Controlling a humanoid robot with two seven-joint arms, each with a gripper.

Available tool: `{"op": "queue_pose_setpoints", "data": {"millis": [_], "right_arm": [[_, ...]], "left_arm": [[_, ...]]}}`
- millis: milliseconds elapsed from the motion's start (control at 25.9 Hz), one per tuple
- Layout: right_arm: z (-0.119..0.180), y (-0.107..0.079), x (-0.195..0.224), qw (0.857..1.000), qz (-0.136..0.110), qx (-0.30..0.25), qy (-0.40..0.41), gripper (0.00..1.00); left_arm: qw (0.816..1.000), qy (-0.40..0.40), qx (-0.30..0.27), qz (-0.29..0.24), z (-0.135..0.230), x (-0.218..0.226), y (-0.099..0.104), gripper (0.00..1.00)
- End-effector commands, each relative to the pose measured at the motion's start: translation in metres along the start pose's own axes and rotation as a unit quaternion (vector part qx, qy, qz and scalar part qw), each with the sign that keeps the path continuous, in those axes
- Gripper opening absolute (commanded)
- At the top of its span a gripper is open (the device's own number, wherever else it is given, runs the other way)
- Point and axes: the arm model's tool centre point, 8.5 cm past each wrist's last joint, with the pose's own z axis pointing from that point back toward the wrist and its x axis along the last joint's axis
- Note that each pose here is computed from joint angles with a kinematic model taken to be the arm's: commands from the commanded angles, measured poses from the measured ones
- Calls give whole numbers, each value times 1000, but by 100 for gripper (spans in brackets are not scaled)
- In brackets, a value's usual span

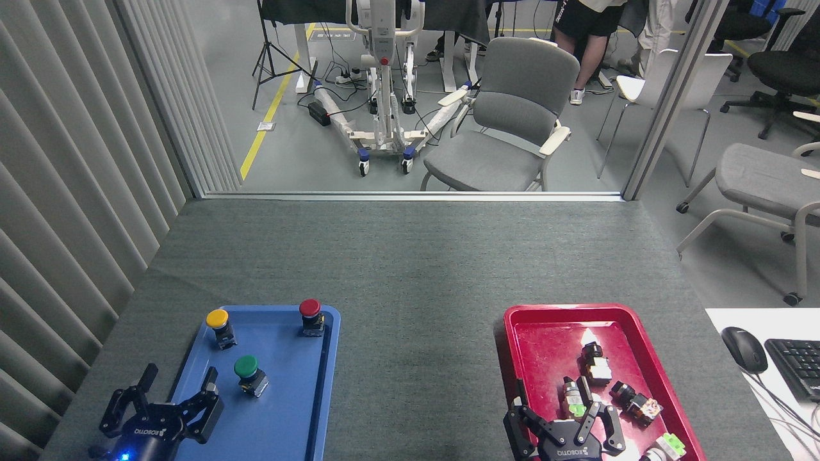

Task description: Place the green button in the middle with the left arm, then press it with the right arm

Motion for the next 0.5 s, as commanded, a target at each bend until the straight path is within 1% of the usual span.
{"op": "queue_pose_setpoints", "data": {"millis": [0,77,155,464], "right_arm": [[0,0,1,1000,-1,0,0,100],[0,0,2,1000,-1,1,1,100],[0,0,2,1000,-1,0,1,100],[-1,-1,2,1000,-2,1,2,100]], "left_arm": [[1000,-3,-5,15,5,-1,-4,100],[999,9,0,37,5,-3,-3,100],[999,5,6,51,4,-1,-1,100],[999,-13,16,47,4,7,5,100]]}}
